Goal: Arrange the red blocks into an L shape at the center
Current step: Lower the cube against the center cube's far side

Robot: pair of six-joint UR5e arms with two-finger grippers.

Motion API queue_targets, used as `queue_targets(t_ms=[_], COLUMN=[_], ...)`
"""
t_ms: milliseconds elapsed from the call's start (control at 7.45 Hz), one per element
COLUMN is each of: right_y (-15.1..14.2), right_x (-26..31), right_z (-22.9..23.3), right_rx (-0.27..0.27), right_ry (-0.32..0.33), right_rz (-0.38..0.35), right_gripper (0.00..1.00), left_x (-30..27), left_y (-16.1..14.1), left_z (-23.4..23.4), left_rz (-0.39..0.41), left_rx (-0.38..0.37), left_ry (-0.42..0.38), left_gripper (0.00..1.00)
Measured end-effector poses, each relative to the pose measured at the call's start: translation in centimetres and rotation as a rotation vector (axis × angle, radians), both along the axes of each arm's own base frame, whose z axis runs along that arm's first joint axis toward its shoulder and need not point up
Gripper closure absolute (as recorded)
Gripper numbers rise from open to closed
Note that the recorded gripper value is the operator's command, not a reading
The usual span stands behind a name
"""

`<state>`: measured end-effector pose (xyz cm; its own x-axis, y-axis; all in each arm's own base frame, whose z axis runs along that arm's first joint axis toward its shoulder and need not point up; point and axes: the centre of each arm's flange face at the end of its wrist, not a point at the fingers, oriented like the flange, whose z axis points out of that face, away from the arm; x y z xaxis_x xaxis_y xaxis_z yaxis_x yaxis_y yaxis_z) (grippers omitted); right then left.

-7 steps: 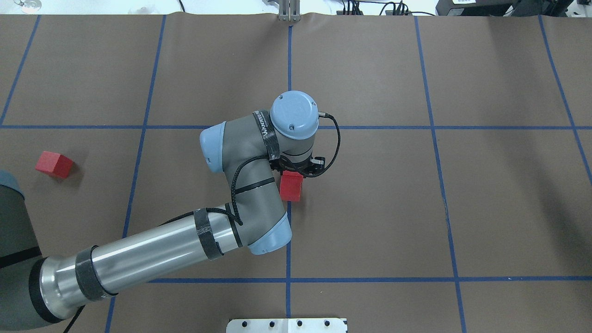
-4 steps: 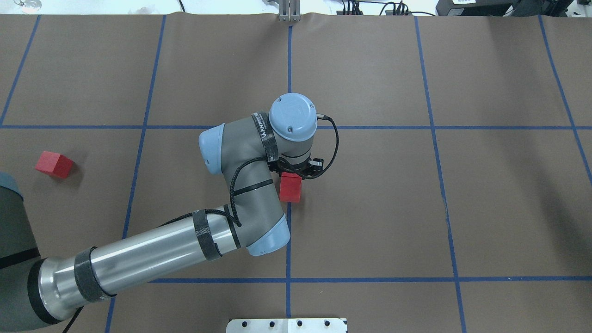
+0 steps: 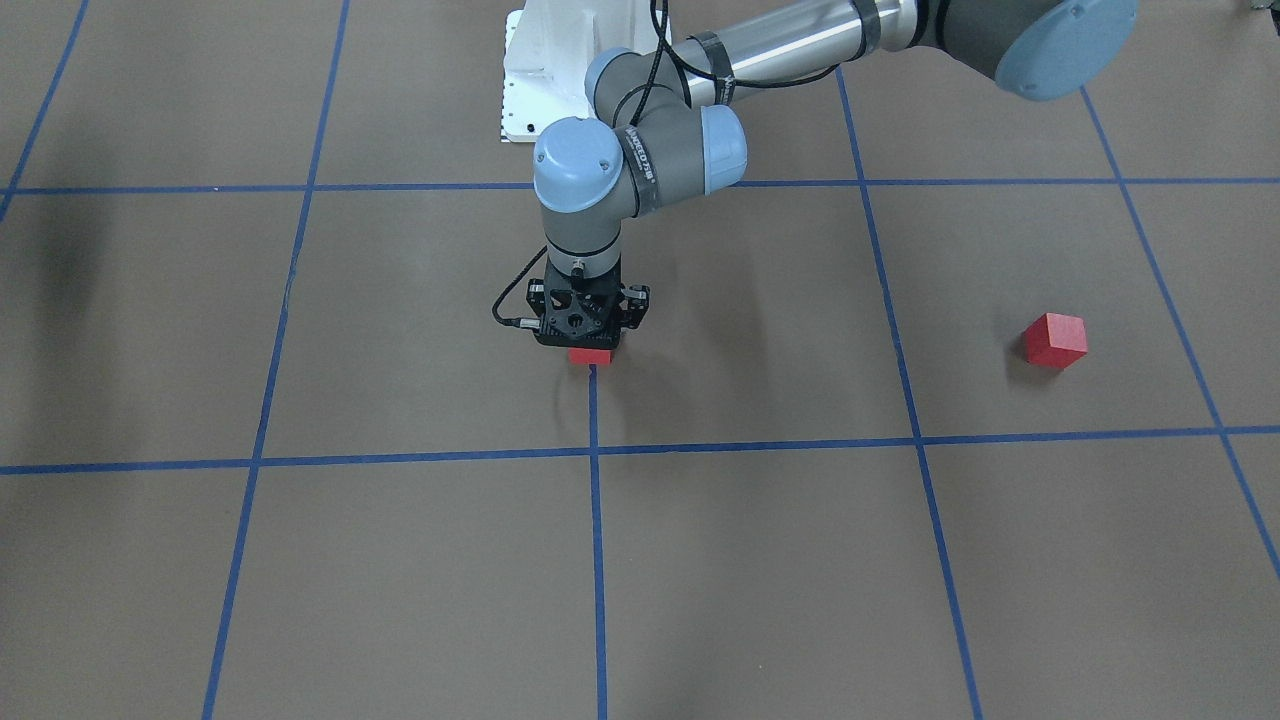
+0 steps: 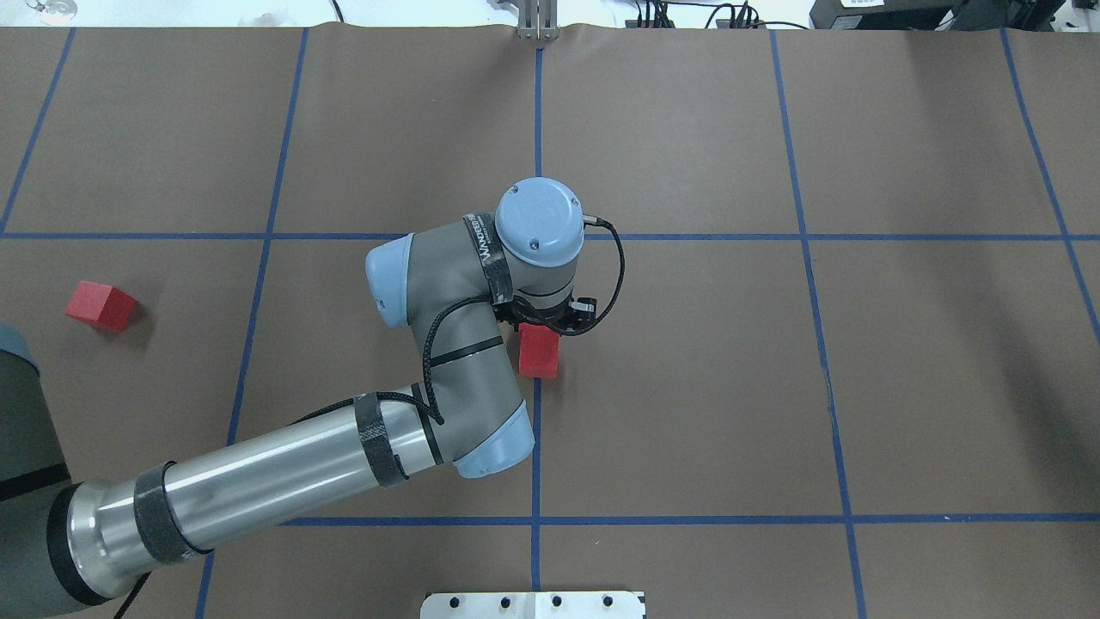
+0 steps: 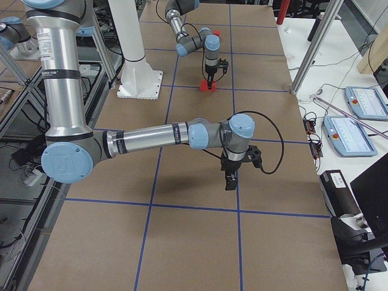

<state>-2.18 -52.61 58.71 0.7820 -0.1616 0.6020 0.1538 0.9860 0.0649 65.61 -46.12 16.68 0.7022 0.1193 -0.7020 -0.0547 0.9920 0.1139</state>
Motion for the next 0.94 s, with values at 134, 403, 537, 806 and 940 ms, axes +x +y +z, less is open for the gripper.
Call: queue_targets(t_ms=[134,403,537,806,940], right_y=[0.01,0.02,0.01,0.00,0.00], right_x=[0.00,0.00,0.00,0.00,0.00], right_z=[0.02,0.09,0.08,0.06,0.06], right_rx=[-0.001,-0.003,-0.002,-0.001,-0.001], right_ry=[0.000,0.000,0.000,0.000,0.000], right_rz=[0.000,0.000,0.000,0.000,0.000], right_gripper=[0.00,0.00,0.00,0.00,0.00], left_x=[0.02,0.07,0.07,0.08,0.07], left_y=[0.12,0.52,0.58,0.63,0.62], left_z=[-0.06,-0.47,-0.50,-0.44,-0.42], left_rz=[0.006,0.033,0.038,0.042,0.043], left_rx=[-0.005,-0.028,-0.033,-0.036,-0.036], left_ry=[0.004,0.022,0.025,0.027,0.028], left_gripper=[0.61,0.56,0.54,0.16,0.00])
